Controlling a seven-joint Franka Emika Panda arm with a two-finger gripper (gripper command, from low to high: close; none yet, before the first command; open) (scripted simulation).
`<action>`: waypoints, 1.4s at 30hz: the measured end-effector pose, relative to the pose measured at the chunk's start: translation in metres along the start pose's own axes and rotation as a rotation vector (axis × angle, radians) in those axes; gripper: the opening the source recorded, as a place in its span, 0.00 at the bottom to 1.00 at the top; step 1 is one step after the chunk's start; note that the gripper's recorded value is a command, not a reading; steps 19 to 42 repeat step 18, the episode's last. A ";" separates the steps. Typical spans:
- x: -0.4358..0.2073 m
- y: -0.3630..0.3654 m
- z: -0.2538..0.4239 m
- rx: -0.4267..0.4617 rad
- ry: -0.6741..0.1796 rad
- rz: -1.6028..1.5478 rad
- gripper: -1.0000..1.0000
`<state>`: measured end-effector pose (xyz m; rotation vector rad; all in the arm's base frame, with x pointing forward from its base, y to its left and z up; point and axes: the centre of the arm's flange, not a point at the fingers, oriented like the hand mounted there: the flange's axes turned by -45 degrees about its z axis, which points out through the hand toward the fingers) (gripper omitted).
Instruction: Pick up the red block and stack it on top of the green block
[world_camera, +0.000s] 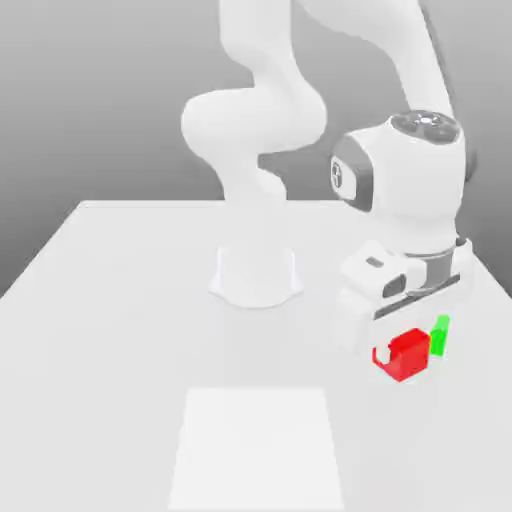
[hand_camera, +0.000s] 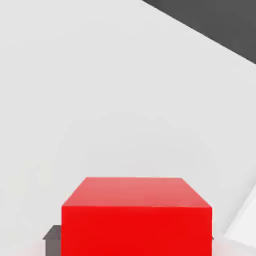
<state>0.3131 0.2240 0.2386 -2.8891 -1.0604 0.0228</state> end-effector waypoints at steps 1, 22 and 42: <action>-0.004 -0.018 -0.001 -0.003 -0.002 -0.052 0.00; -0.057 -0.135 0.061 -0.066 -0.023 -0.455 1.00; -0.057 -0.135 0.061 -0.066 -0.023 -0.455 1.00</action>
